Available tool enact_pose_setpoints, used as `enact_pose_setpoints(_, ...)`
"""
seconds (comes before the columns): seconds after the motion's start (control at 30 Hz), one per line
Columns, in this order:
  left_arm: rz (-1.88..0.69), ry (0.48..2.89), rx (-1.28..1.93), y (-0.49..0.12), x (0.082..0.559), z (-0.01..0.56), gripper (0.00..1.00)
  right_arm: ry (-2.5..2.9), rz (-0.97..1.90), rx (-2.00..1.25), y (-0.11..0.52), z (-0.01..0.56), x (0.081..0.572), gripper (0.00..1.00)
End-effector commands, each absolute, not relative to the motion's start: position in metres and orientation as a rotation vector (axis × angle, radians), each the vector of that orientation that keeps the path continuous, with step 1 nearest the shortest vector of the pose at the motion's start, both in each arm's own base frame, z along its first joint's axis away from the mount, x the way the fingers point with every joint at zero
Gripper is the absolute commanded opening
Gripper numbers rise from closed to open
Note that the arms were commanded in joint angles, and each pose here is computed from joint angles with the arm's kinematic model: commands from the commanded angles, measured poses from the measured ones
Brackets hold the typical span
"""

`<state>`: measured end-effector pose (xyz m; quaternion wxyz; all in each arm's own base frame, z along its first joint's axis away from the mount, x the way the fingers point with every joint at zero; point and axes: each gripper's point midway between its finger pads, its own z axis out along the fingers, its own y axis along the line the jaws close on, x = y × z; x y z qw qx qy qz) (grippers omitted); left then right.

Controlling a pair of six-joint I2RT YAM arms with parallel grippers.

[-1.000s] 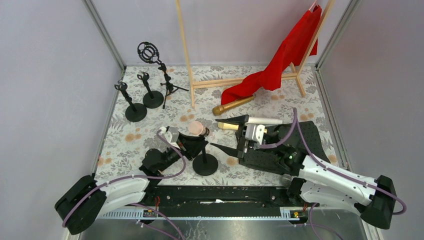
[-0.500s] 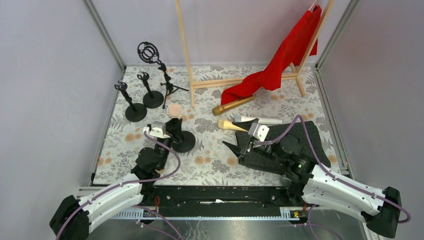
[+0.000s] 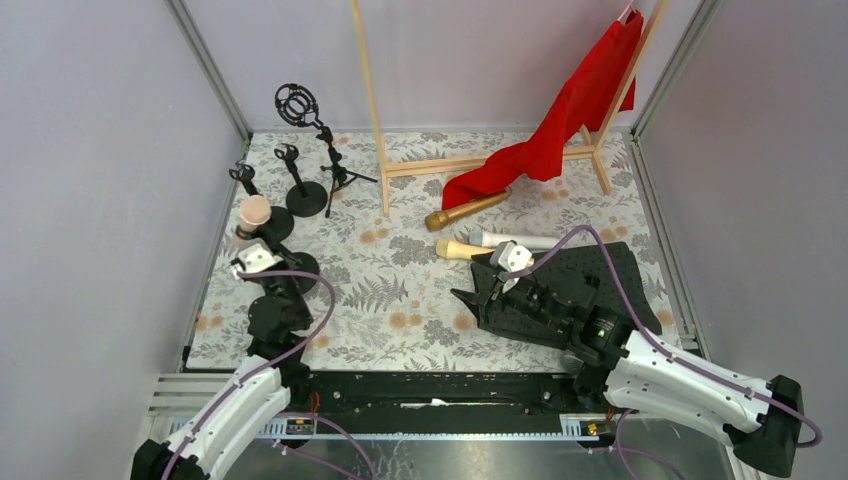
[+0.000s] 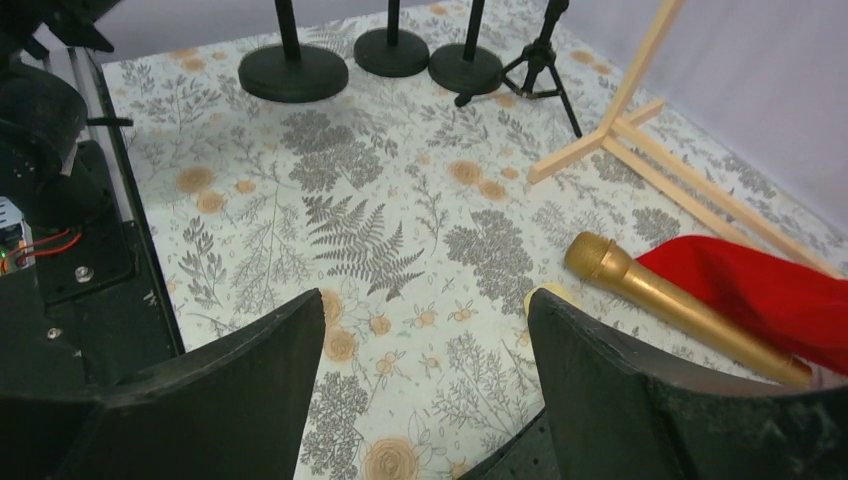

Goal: Attach the microphones to the stand

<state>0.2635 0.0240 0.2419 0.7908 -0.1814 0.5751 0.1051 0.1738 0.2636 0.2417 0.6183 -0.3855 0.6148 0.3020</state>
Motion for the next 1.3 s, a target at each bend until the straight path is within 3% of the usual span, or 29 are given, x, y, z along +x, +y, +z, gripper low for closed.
enact_pose_setpoints(0.0, 0.285, 1.092, -0.601, 0.066, 0.246, 0.265, 0.0, 1.436, 0.734, -0.889, 0.267, 0.245, 0.17, 0.81)
enact_pose_setpoints(0.43, 0.409, 0.962, -0.686, 0.133, 0.252, 0.246, 0.0, 1.471, 0.732, -0.94, 0.268, 0.225, 0.167, 0.81)
enact_pose_setpoints(0.77, 0.584, 1.022, -0.619, 0.151, 0.267, 0.234, 0.0, 1.494, 0.707, -0.992, 0.277, 0.203, 0.172, 0.82)
enact_pose_setpoints(1.17, 0.58, 1.05, -0.594, 0.18, 0.301, 0.23, 0.0, 1.527, 0.685, -1.012, 0.287, 0.187, 0.181, 0.83)
enact_pose_setpoints(1.27, 0.591, 1.07, -0.58, 0.183, 0.308, 0.226, 0.13, 1.526, 0.685, -1.017, 0.293, 0.187, 0.184, 0.83)
